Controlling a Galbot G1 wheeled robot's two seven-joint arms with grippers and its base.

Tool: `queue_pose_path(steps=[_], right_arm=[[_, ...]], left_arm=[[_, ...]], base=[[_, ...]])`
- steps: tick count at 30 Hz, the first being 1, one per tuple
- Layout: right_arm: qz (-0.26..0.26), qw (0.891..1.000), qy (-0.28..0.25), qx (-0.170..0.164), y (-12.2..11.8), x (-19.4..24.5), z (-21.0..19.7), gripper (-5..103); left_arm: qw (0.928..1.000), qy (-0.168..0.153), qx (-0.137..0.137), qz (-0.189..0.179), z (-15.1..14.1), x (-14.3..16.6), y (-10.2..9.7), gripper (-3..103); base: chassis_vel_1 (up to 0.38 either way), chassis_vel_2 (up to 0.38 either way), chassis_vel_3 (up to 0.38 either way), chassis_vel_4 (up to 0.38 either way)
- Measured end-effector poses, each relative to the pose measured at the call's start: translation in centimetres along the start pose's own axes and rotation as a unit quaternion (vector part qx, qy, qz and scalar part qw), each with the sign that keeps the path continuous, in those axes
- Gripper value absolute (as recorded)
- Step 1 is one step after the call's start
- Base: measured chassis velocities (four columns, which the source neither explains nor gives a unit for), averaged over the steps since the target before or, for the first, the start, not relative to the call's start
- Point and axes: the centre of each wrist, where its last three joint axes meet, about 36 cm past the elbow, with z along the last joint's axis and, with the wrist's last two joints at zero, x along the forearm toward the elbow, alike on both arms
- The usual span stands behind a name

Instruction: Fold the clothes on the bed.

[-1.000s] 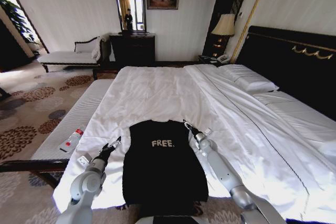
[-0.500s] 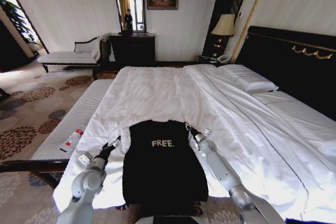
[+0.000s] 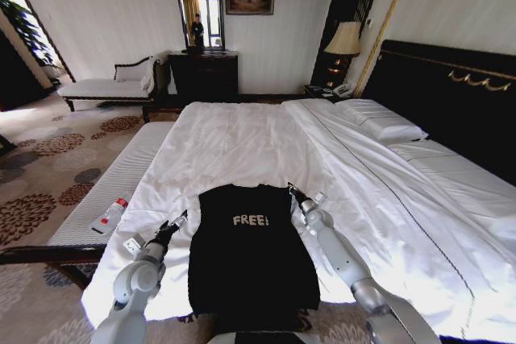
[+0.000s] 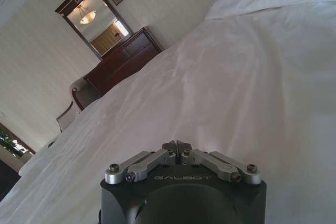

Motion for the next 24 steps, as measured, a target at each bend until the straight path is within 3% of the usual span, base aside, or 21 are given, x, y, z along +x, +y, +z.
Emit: queue_pose_path(steps=[8, 14, 17, 18, 20, 22, 24], right_arm=[[0.001, 1.000, -0.014, 0.028, 0.0, 0.2, 0.0, 0], [-0.011, 0.999, -0.038, 0.031, -1.0, 2.1, 0.5, 27], [-0.012, 0.999, -0.043, 0.028, -1.3, 2.6, 0.7, 27], [-0.011, 0.999, -0.045, 0.023, -1.5, 3.1, 0.9, 37], [-0.010, 0.999, -0.039, 0.012, -1.8, 3.9, 1.5, 48], [-0.009, 0.999, -0.038, 0.011, -1.8, 4.0, 1.5, 48], [-0.008, 1.000, -0.019, -0.015, -2.0, 4.9, 2.3, 59]], left_arm=[[0.9996, -0.015, -0.010, 0.020, -1.6, -1.7, -0.8, 100], [0.9998, -0.004, -0.003, 0.018, -0.6, -1.8, -0.9, 100], [0.9999, -0.001, -0.003, 0.017, -0.3, -1.7, -0.9, 100], [0.9999, 0.000, -0.003, 0.017, -0.2, -1.7, -0.9, 100], [0.9998, 0.000, -0.004, 0.017, -0.2, -1.6, -0.9, 100], [0.9998, 0.000, -0.005, 0.017, -0.2, -1.6, -0.9, 100], [0.9998, -0.001, -0.008, 0.017, -0.4, -1.5, -0.8, 100]], base=[[0.000, 0.000, 0.000, 0.000], [0.000, 0.000, 0.000, 0.000], [0.000, 0.000, 0.000, 0.000], [0.000, 0.000, 0.000, 0.000], [0.000, 0.000, 0.000, 0.000], [0.000, 0.000, 0.000, 0.000], [0.000, 0.000, 0.000, 0.000]])
